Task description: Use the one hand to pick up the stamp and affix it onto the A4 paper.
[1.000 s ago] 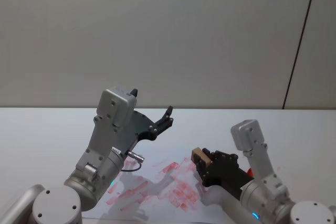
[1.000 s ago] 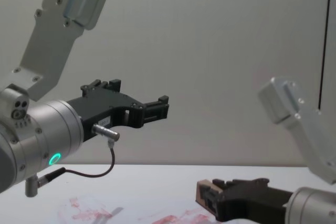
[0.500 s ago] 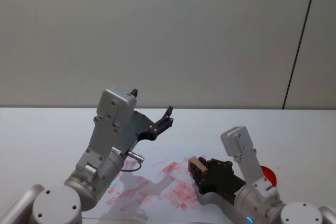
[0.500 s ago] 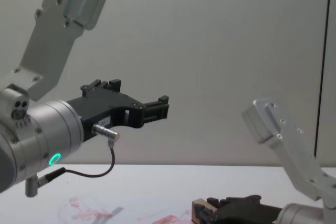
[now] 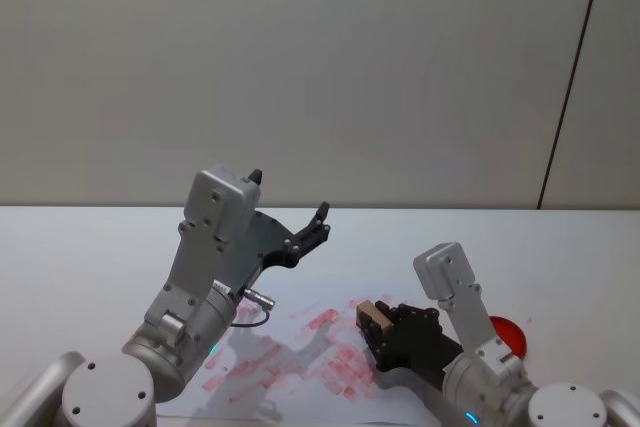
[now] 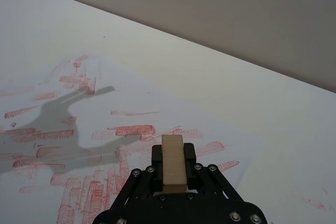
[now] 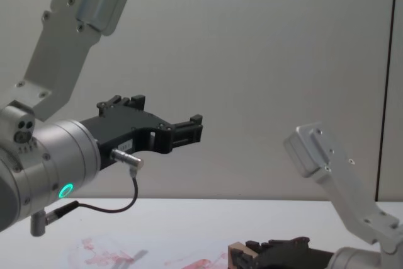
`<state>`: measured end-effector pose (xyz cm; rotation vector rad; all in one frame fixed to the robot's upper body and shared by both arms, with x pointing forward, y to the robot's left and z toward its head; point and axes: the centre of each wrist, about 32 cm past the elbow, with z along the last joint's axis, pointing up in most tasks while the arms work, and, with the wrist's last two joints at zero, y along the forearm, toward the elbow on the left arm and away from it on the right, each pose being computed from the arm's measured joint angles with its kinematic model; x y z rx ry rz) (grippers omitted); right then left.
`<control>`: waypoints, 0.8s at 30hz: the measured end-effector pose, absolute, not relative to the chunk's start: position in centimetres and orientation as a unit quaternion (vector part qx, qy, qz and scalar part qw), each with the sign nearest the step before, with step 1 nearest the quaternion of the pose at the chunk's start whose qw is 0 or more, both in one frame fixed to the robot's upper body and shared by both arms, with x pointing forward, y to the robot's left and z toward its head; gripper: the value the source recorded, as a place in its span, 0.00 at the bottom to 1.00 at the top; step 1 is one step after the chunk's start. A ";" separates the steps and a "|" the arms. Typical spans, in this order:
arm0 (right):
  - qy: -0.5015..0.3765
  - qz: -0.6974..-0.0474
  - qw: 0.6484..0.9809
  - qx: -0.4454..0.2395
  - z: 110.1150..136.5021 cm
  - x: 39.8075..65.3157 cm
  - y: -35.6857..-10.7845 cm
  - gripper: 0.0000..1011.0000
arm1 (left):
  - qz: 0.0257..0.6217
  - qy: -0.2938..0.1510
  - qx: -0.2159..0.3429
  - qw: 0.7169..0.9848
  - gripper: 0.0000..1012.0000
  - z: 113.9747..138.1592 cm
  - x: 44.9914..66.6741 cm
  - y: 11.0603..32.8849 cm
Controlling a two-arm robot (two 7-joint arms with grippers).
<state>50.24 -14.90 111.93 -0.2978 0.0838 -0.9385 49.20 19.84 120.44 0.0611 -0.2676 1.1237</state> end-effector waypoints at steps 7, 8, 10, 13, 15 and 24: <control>0.038 -0.448 0.880 -0.152 111.9 50.4 -14.9 0.22 | 0.531 -0.126 0.029 0.837 0.99 120.4 49.2 19.8; 0.038 -0.447 0.880 -0.153 111.9 50.4 -14.9 0.22 | 0.531 -0.126 0.029 0.837 0.99 120.4 49.2 19.8; 0.038 -0.447 0.880 -0.153 111.9 50.4 -14.9 0.22 | 0.531 -0.126 0.029 0.837 0.99 120.4 49.2 19.8; 0.038 -0.447 0.881 -0.153 111.9 50.4 -14.9 0.22 | 0.531 -0.126 0.029 0.837 0.99 120.4 49.2 19.8; 0.037 -0.447 0.881 -0.152 112.0 50.4 -14.9 0.22 | 0.531 -0.126 0.029 0.837 0.99 120.4 49.2 19.8; 0.014 -0.459 0.881 -0.113 113.5 50.3 -15.3 0.22 | 0.531 -0.126 0.029 0.837 0.99 120.4 49.2 19.8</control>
